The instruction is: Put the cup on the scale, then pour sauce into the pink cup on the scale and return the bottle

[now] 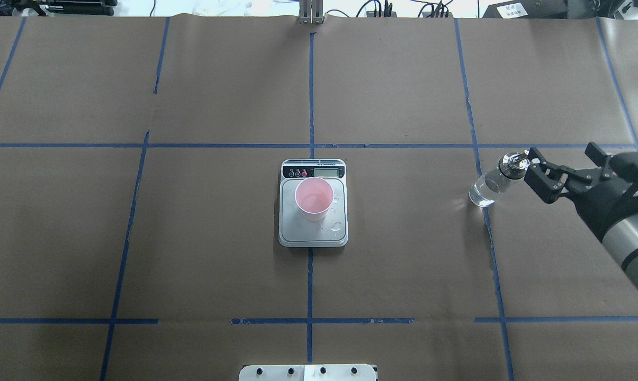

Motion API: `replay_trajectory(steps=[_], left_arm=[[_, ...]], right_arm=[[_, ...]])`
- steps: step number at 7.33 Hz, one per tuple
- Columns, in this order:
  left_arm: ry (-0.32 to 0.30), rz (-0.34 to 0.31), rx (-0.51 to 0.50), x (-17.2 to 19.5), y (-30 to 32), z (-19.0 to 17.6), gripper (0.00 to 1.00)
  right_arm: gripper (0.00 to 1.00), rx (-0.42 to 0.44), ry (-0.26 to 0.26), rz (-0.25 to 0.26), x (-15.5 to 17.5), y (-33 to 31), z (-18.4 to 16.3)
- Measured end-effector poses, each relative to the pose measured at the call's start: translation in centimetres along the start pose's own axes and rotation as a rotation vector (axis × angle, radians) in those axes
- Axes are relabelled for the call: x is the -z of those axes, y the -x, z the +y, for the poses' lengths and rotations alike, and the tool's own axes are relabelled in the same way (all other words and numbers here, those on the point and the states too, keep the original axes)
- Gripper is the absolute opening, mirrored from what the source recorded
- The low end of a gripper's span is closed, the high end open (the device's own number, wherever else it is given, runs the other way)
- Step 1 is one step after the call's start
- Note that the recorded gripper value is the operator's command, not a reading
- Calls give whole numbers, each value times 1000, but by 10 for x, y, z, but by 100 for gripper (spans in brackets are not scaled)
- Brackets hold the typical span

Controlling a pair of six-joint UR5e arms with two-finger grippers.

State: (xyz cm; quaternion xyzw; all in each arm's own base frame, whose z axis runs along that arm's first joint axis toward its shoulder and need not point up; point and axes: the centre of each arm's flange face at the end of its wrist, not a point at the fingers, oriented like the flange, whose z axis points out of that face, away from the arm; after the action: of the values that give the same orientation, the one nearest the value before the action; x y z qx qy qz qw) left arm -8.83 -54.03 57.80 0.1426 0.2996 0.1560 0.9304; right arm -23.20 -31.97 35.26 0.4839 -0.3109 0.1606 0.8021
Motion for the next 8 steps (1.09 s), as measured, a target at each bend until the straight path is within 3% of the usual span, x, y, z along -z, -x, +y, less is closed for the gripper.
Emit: replay_trajectory(steps=[3,5,8], left_arm=[[-7,-1,-4,3,-1,-4,100],[-9,1,-6,4,-2,-6,100],[-10,5,-6,4,-2,-6,100]], right_arm=[[100,-42,190,-7,-66,-56,-86],[100,-65,387,-46,-114,-122,-133],[100,25,697,-45,-131,-211,-145]])
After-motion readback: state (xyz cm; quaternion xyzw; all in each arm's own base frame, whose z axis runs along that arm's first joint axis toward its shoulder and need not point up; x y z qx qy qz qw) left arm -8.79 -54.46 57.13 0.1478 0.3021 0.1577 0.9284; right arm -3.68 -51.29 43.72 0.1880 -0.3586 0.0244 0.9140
